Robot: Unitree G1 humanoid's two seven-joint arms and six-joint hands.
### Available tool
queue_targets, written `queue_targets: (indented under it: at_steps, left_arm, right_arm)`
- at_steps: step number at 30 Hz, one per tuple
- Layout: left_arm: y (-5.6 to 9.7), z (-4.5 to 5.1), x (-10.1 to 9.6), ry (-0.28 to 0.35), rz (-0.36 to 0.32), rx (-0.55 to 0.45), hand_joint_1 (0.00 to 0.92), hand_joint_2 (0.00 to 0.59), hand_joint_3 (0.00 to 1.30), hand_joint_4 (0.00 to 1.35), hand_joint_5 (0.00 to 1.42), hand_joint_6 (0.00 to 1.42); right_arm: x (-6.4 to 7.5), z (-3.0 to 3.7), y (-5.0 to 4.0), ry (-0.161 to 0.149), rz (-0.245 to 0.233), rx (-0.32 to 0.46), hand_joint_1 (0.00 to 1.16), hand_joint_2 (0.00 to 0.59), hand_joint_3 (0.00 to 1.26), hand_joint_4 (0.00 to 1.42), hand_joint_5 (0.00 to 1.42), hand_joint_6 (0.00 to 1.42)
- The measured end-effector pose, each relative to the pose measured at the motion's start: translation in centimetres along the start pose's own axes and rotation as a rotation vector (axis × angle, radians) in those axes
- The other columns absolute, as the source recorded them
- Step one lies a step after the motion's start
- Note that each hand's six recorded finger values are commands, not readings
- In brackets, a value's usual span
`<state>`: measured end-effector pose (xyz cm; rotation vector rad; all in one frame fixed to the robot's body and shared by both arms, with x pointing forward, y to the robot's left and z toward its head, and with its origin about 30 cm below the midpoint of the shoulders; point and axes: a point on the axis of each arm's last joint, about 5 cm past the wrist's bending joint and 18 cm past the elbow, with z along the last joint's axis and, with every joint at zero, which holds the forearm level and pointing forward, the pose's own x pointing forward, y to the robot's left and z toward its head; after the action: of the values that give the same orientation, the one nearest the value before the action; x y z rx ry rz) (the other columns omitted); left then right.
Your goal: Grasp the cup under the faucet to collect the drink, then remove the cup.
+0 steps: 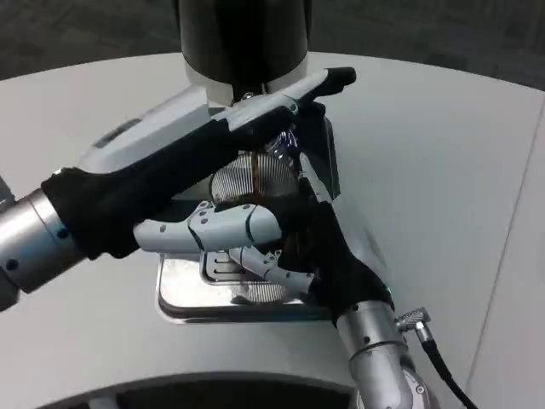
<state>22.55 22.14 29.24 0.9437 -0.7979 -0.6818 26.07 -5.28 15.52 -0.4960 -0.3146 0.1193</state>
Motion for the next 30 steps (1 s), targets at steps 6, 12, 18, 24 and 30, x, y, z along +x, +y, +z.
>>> queue_targets:
  at_steps: [6,12,18,24,30]
  left_arm:
    - [0.1,-0.12,-0.2,0.009,0.019,-0.007,0.0,0.194,0.0,0.0,0.06,0.03]
    - [-0.3,-0.64,-1.3,0.01,0.165,-0.076,0.0,0.209,0.0,0.0,0.04,0.01]
    - [-0.4,-0.76,-2.9,0.017,0.339,-0.092,0.0,0.212,0.0,0.0,0.04,0.01]
    - [-1.2,-0.74,-4.7,0.07,0.369,-0.126,0.0,0.221,0.0,0.0,0.05,0.02]
    - [-1.9,-0.61,-6.5,0.145,0.376,-0.145,0.0,0.223,0.0,0.0,0.06,0.02]
  right_arm:
    - [0.2,-0.02,0.18,-0.007,0.003,0.008,0.69,0.182,0.0,0.0,0.0,0.06]
    - [0.4,-0.03,0.34,-0.013,0.005,0.015,0.69,0.18,0.0,0.0,0.0,0.07]
    - [0.6,-0.1,0.55,-0.013,0.012,0.022,0.7,0.177,0.0,0.0,0.0,0.09]
    - [0.9,-0.11,0.76,-0.024,0.024,0.053,0.75,0.17,0.0,0.09,0.04,0.15]
    - [1.6,-0.16,0.79,-0.033,0.023,0.088,0.84,0.154,0.08,0.26,0.2,0.33]
